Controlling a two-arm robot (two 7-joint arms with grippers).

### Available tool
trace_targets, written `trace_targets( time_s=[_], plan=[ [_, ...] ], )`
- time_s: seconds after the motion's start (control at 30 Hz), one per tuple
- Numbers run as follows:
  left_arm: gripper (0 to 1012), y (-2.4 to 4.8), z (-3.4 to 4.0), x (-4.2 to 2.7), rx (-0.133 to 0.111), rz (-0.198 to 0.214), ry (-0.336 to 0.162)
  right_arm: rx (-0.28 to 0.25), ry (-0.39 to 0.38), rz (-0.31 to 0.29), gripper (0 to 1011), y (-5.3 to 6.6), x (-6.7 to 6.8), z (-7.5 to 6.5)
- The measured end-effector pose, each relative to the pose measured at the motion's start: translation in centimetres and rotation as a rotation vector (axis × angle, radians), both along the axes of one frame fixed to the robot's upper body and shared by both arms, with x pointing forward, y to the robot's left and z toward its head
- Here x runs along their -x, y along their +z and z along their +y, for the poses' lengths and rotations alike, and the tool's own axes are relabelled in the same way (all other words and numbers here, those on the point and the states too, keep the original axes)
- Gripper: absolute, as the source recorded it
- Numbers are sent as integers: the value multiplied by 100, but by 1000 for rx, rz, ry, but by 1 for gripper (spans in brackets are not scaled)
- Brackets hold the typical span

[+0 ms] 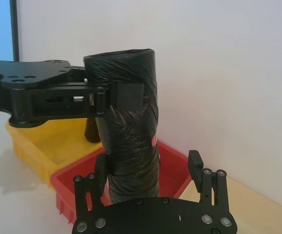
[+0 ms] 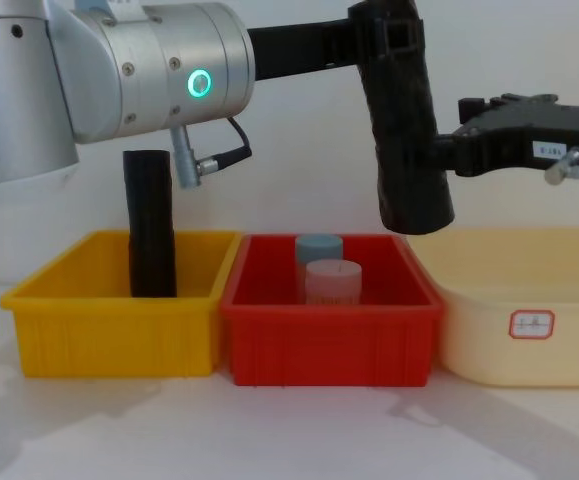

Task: Pick up the garbage bag with the one hand and transfer it to the other hand.

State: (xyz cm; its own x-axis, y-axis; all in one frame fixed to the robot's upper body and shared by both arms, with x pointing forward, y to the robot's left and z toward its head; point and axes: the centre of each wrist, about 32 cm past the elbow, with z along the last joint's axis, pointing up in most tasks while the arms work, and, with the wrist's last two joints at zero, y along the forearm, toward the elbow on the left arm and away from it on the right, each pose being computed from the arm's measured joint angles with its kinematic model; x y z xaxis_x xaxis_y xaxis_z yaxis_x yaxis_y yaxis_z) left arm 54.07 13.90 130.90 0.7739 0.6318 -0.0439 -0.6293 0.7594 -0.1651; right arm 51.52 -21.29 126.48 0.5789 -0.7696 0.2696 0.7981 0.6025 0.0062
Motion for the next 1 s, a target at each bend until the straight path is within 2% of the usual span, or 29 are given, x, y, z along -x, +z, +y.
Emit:
trace_targets(
  time_s=[0.4, 1.0],
  plan=[
    [381, 3, -33, 32, 3, 10, 1, -15, 14, 9, 1001, -57, -36, 32],
    [381, 6, -113, 50, 2, 27, -6, -29, 55, 2, 1001, -55, -58, 109]
  ],
)
